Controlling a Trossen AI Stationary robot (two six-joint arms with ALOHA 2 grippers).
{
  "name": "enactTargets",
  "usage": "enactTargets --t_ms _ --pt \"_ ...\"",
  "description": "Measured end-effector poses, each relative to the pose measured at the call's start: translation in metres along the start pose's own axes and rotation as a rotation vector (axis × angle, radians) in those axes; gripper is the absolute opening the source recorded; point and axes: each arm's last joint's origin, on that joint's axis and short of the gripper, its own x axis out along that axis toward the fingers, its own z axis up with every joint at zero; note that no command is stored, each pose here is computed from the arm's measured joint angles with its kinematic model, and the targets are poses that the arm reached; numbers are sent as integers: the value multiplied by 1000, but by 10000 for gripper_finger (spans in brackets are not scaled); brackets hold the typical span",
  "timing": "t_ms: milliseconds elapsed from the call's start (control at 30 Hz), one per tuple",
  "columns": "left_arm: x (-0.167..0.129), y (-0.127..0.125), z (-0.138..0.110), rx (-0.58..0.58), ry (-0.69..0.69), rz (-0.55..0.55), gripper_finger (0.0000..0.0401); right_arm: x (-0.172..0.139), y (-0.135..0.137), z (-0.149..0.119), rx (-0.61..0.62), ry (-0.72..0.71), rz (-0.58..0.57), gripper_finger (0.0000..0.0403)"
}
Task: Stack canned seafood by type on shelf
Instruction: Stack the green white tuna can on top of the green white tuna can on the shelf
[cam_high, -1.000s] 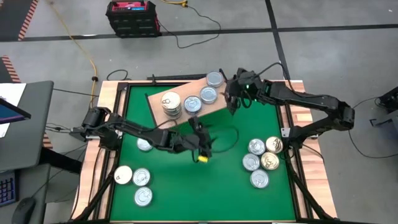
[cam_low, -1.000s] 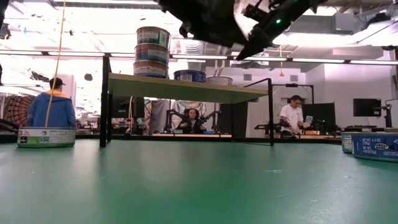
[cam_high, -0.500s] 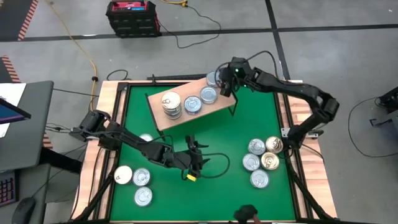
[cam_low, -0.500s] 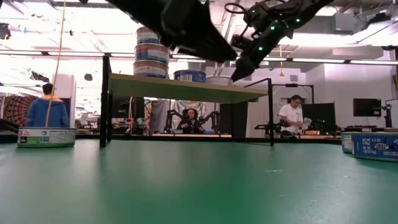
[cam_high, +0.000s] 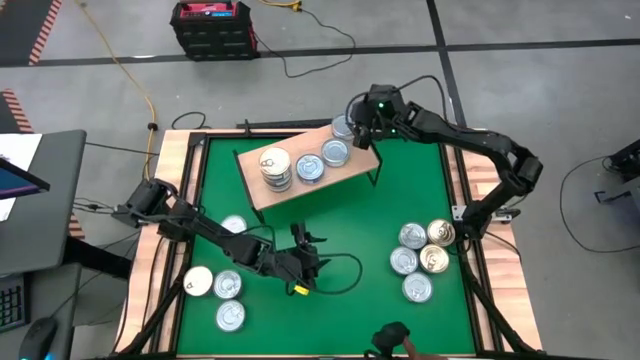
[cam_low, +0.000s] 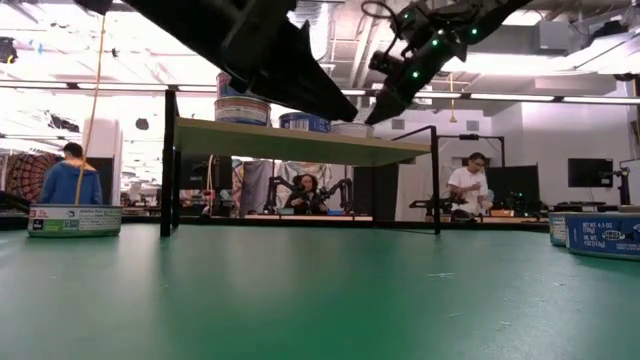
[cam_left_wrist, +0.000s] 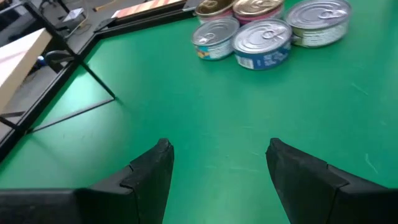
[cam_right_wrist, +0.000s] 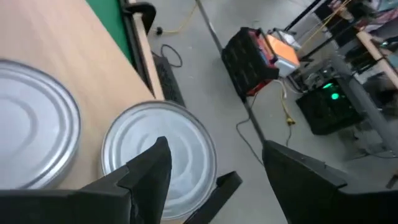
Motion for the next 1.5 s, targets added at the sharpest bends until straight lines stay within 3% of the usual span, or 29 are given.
enactTargets --t_ms 267,567,767,1033,1267,1367,1500 --pt "-12 -6 0 5 9 17 245 17 21 -8 -67 104 87 285" --pt "-39 9 16 -47 -3 113 245 5 46 1 -109 134 168 285" --pt "-30 23 17 -55 13 174 245 -6 58 9 -100 111 196 285" --pt "-12 52 23 173 25 314 245 -9 65 11 -47 126 228 285" --pt "17 47 24 489 33 428 245 -12 62 11 17 120 219 285" --pt "29 46 25 580 100 544 245 -17 59 12 40 108 212 286" --pt "45 53 28 640 139 564 245 -28 54 15 61 91 202 286"
